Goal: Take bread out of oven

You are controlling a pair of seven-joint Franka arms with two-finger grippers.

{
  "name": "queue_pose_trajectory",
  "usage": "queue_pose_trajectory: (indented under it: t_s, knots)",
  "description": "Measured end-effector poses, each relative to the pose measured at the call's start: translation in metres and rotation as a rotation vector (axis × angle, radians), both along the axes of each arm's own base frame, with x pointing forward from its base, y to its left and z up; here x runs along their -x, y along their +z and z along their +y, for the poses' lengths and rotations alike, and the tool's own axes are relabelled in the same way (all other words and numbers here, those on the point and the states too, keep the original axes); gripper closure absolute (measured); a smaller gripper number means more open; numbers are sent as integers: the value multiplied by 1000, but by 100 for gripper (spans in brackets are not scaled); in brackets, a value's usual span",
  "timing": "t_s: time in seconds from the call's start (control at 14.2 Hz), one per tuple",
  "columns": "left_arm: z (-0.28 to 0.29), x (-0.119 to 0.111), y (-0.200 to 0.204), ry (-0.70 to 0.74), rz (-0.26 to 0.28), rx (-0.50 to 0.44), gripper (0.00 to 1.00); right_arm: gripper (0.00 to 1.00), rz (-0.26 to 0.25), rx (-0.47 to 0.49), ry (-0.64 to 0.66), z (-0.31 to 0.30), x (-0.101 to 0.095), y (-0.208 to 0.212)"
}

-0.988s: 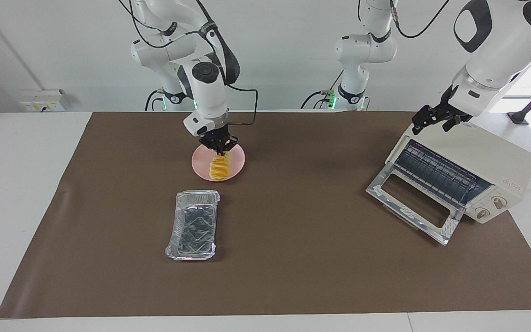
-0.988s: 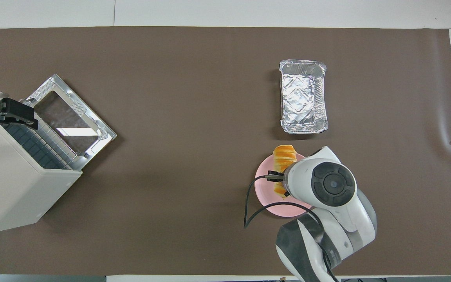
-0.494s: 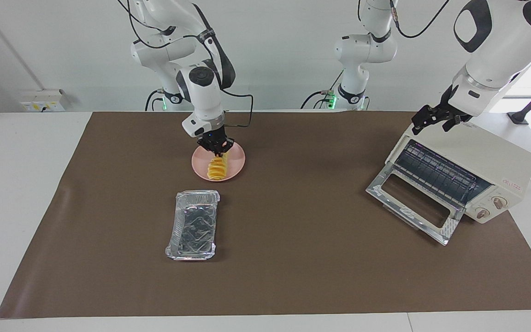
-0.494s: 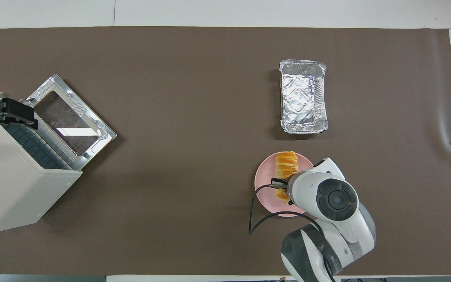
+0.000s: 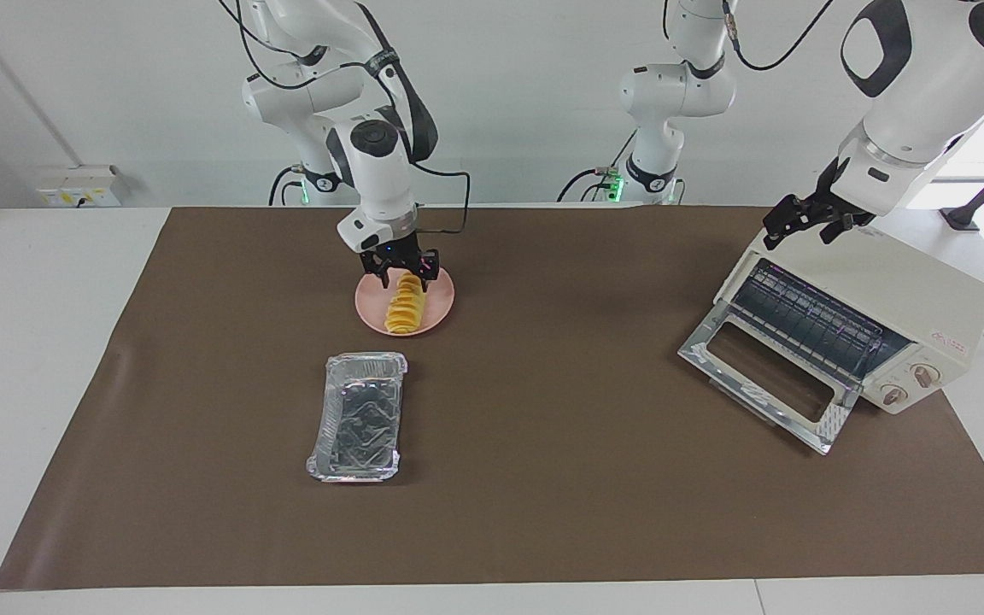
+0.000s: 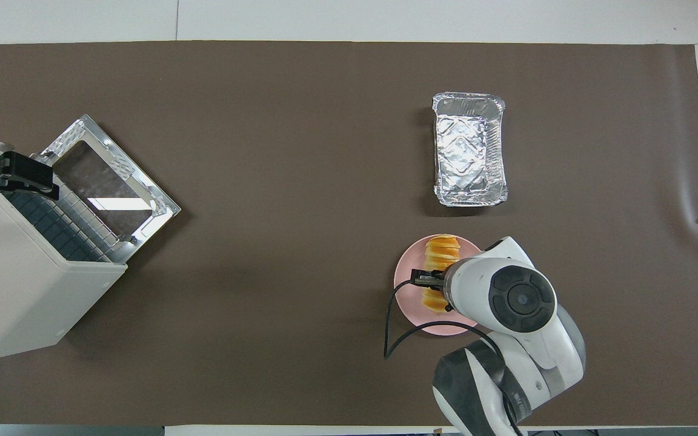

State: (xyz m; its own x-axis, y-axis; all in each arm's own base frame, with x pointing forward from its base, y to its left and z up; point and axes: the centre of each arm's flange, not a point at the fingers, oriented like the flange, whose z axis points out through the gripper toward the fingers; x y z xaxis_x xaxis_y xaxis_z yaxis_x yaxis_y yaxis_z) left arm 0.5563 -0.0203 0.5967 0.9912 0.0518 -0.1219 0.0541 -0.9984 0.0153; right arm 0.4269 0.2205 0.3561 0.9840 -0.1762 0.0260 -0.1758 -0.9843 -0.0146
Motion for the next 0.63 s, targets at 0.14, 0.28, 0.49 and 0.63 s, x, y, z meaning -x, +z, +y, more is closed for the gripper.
queue_pose_trajectory:
  t_s: [0.14,0.28,0.49,0.63]
  knots:
    - [0,0,0,0,0,0,0,0,-12,-6,-11,-3,-24,42]
    - [0,0,0,0,0,0,0,0,-46,-13,53,-27,-53,83]
    - [0,0,0,0,0,0,0,0,-24,-10,188,-88,-84,140]
    - [0,0,0,0,0,0,0,0,17,-10,283,-126,-92,183]
